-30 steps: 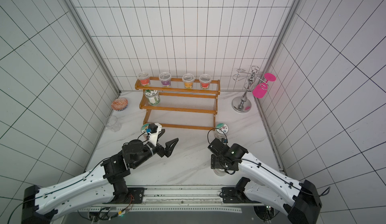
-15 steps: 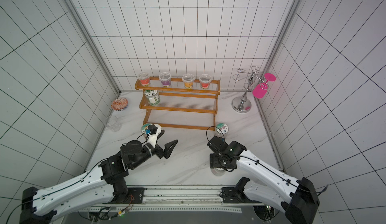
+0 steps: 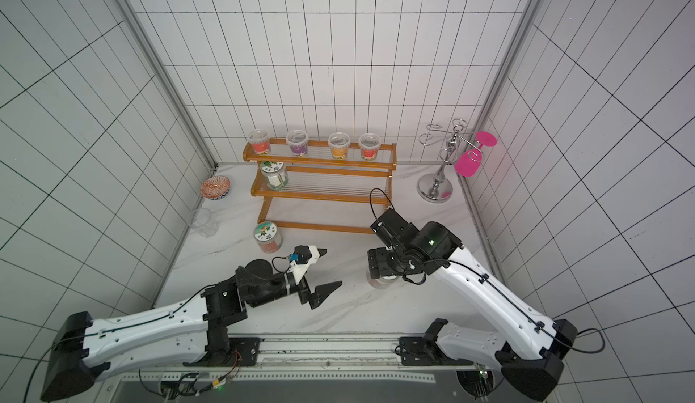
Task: Place the seed container on the shelf
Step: Pick up the seed jar at the center of the board.
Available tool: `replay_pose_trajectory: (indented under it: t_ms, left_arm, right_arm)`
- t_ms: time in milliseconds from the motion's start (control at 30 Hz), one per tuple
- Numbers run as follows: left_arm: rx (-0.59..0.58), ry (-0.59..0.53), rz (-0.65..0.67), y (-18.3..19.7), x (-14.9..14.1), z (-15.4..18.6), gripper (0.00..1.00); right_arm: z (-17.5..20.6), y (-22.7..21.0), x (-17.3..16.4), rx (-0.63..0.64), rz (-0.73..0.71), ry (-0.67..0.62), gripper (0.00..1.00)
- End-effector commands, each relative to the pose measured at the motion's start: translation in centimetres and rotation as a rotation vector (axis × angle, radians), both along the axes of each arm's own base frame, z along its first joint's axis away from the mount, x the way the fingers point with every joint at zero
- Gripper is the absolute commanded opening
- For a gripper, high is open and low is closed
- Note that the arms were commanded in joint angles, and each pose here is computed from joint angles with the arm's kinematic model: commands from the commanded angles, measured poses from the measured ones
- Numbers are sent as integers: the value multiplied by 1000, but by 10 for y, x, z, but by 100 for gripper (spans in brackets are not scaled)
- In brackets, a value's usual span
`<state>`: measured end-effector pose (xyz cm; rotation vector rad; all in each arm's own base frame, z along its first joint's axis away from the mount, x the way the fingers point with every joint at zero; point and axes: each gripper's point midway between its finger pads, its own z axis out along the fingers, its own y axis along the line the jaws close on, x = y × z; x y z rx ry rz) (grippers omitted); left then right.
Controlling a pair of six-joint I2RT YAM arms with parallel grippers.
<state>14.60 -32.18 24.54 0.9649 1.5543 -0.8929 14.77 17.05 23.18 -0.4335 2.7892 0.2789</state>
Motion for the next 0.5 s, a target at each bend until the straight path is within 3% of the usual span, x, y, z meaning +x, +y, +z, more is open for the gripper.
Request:
replay_pose_trajectory:
  t_ms: [0, 200, 467]
  left_arm:
    - [-35, -63, -115, -16, -14, 9, 99]
    - [-19, -80, -210, -40, -19, 1, 99]
    - [-54, -49, -233, -57, -17, 2, 99]
  right_arm:
    - [20, 4, -8, -10, 88, -4, 59]
    - [37, 29, -11, -2, 176, -21, 57]
    - [39, 50, -19, 0, 248, -15, 57]
